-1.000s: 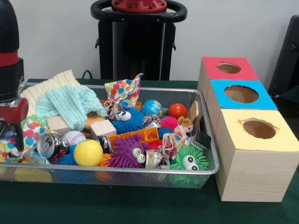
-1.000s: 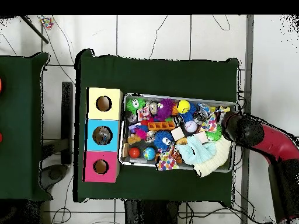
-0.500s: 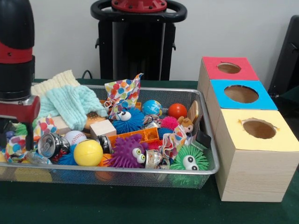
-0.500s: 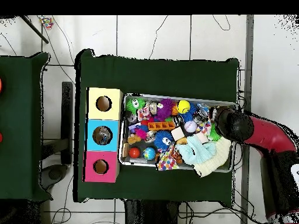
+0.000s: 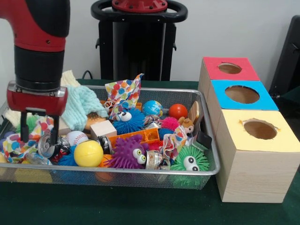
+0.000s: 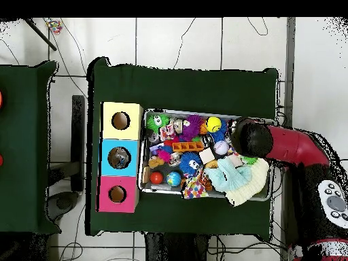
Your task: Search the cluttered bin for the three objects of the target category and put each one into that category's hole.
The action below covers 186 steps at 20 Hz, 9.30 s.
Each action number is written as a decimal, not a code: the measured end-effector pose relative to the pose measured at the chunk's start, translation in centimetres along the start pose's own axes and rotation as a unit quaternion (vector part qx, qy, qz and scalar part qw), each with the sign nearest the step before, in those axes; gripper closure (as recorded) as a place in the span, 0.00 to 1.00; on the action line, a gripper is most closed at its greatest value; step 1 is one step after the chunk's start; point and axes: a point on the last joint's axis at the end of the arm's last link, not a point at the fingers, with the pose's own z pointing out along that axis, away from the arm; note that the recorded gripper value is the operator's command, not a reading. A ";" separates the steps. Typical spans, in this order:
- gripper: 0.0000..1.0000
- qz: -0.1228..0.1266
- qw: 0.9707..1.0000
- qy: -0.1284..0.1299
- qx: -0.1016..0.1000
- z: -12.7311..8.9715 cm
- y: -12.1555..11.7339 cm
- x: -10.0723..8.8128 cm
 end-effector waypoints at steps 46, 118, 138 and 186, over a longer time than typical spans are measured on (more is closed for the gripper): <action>0.00 0.017 0.999 -0.030 -0.010 2.9 3.2 0.1; 0.00 0.086 0.992 -0.094 -0.022 9.7 -2.1 5.6; 0.00 0.077 0.992 -0.098 -0.019 9.7 -2.0 5.7; 1.00 0.057 0.993 -0.106 -0.015 9.6 -1.4 6.4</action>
